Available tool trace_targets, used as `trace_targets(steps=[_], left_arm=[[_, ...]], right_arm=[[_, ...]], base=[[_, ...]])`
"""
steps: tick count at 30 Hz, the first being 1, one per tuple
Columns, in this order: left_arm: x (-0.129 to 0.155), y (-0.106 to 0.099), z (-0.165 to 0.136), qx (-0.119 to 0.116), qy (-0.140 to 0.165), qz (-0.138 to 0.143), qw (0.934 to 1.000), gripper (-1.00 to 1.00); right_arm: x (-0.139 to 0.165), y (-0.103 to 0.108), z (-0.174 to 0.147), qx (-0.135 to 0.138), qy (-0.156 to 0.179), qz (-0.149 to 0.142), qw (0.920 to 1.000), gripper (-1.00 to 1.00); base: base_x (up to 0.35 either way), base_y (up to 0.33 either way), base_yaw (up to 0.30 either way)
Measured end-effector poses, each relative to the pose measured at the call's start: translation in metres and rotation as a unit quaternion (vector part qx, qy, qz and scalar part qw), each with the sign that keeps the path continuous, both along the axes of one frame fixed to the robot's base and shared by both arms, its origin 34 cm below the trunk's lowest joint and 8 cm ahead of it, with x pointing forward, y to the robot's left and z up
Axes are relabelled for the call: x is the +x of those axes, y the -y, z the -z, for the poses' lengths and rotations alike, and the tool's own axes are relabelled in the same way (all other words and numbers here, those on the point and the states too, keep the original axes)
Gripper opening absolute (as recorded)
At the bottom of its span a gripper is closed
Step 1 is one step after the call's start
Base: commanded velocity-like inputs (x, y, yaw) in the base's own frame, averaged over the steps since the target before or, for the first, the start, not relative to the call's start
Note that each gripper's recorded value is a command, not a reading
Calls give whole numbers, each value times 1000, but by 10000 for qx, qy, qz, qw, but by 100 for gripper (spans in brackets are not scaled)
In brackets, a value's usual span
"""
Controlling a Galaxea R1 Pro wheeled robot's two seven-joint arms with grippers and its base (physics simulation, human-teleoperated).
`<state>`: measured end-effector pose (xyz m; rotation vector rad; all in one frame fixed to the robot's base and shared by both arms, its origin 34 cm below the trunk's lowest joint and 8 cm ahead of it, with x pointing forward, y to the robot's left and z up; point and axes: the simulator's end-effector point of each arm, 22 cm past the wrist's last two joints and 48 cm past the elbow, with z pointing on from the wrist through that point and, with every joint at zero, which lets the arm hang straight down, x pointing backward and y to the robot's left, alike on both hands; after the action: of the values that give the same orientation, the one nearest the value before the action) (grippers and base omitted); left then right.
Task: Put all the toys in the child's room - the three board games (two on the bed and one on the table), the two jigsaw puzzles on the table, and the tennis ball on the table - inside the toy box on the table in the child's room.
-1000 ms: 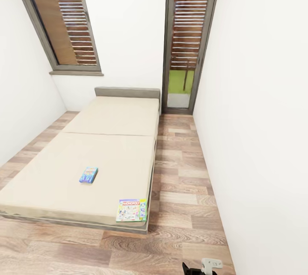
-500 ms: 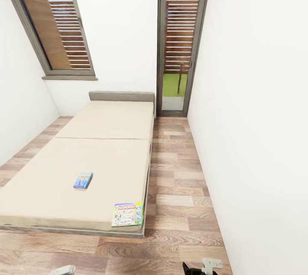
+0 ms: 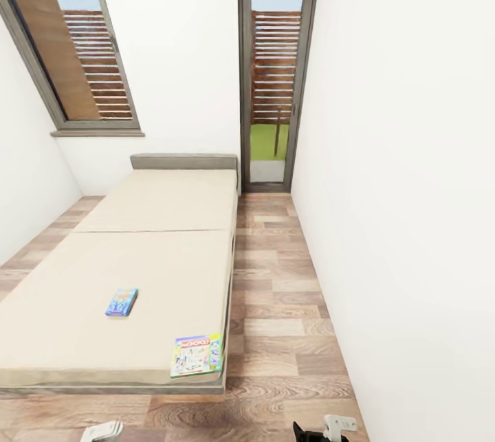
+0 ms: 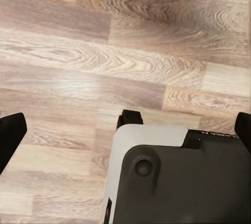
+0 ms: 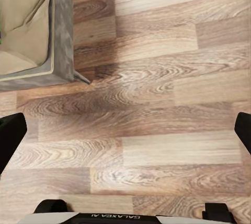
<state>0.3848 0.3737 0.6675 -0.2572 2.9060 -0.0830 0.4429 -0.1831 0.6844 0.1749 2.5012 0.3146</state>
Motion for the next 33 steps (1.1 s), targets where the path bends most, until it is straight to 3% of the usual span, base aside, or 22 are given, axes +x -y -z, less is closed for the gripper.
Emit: trace_targets(steps=[15, 33], left_arm=[[-3, 5, 1, -83, 141, 24, 9999, 100], [-2, 5, 0, -92, 160, 27, 9998, 100]], right_arm=[[8, 2, -7, 4, 109, 49, 9999, 100], [8, 3, -8, 4, 117, 61, 9999, 100]], base=[[34, 43, -120], [-53, 102, -10]])
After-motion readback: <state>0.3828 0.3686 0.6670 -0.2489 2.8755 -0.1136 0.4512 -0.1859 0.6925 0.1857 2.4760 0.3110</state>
